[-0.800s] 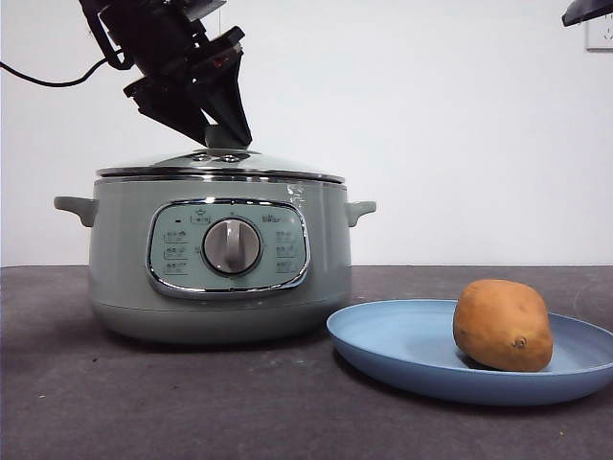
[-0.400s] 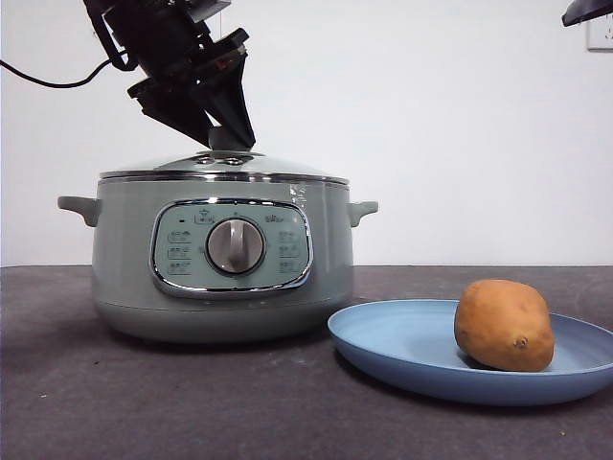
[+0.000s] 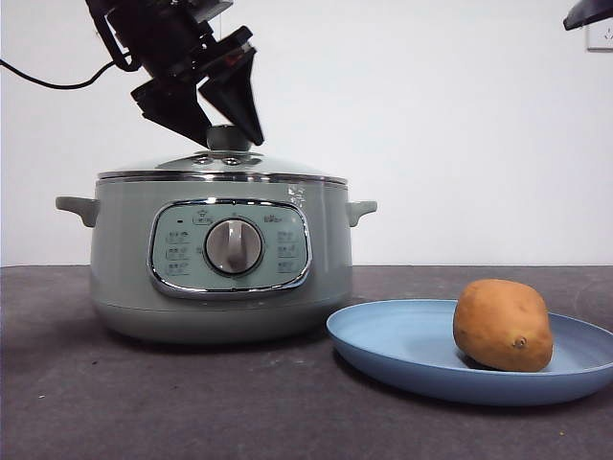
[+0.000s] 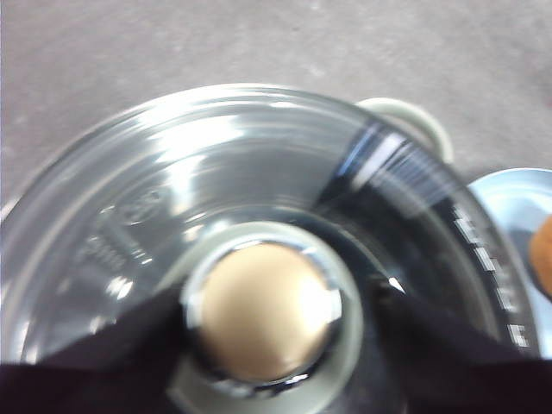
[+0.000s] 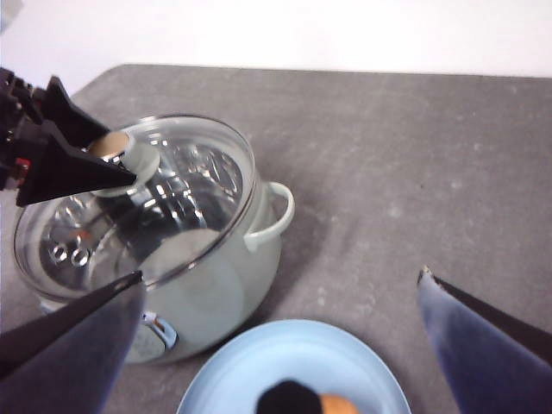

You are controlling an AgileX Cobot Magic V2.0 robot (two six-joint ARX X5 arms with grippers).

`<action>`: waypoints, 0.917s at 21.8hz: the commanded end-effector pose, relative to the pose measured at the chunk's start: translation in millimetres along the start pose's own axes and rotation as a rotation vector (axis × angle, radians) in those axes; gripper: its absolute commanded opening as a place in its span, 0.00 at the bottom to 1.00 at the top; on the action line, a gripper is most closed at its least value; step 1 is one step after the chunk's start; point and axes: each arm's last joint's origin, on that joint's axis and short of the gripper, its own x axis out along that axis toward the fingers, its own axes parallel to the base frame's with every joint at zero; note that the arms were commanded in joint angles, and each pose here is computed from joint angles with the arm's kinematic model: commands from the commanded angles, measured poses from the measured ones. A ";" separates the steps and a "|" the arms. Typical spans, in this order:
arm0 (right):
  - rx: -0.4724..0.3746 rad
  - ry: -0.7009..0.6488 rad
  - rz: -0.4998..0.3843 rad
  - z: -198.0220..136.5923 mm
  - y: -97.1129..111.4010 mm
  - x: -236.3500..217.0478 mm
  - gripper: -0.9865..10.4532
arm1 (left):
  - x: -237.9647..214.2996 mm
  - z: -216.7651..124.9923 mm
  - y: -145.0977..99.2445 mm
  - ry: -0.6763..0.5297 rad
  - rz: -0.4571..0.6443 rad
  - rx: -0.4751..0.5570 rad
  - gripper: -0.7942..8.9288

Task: Take the potato out from the steamer,put the potato on the plate,close the lid

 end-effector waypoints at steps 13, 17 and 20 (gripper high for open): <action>0.013 0.084 0.092 -6.6 2.4 -0.8 0.55 | -72.5 5.6 -18.3 -0.099 0.006 0.013 0.63; 0.027 0.149 0.162 -12.1 4.0 -1.7 0.55 | -109.2 -2.1 -28.5 -0.095 -0.001 0.012 0.63; 0.042 0.219 0.223 -18.2 5.3 -3.0 0.55 | -135.7 -13.0 -36.8 -0.064 -0.008 0.005 0.63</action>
